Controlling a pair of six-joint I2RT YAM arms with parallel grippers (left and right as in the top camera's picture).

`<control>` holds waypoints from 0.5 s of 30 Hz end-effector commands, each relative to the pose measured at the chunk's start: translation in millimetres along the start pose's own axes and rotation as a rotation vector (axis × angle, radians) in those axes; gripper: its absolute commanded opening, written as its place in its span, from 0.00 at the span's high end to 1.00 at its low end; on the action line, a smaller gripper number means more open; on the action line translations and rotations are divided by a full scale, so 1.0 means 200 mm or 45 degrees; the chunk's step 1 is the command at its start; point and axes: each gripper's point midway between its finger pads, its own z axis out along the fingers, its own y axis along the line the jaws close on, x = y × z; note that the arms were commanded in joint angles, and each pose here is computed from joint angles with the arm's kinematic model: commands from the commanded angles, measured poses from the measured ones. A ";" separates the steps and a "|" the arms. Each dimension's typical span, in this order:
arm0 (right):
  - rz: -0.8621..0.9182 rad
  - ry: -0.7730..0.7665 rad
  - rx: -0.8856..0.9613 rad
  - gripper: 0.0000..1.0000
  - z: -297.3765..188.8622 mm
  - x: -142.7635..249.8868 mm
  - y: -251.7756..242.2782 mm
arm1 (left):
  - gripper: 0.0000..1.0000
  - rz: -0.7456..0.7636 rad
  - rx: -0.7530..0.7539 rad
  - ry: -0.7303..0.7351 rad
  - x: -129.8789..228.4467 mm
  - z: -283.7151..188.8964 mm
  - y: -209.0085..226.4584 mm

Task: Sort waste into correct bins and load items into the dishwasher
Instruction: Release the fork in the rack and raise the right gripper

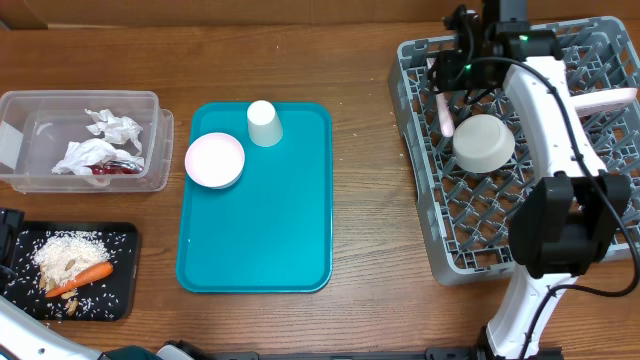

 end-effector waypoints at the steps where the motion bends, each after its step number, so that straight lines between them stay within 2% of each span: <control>1: -0.066 -0.012 -0.013 0.43 0.02 -0.03 0.08 | 0.00 -0.012 0.010 -0.011 0.00 -0.02 0.00; 4: -0.075 -0.005 0.031 0.38 0.02 -0.02 0.07 | 0.00 -0.012 0.010 -0.011 0.00 -0.02 0.00; 7: -0.060 0.007 0.032 0.37 0.02 -0.01 0.07 | 0.00 -0.012 0.010 -0.011 0.00 -0.01 0.00; 11: 0.004 0.002 -0.037 0.33 -0.01 -0.01 0.13 | 0.00 -0.012 0.010 -0.011 0.00 -0.02 0.00; 15: 0.078 -0.093 -0.147 0.15 -0.19 -0.10 0.28 | 0.00 -0.012 0.010 -0.011 0.00 -0.01 0.00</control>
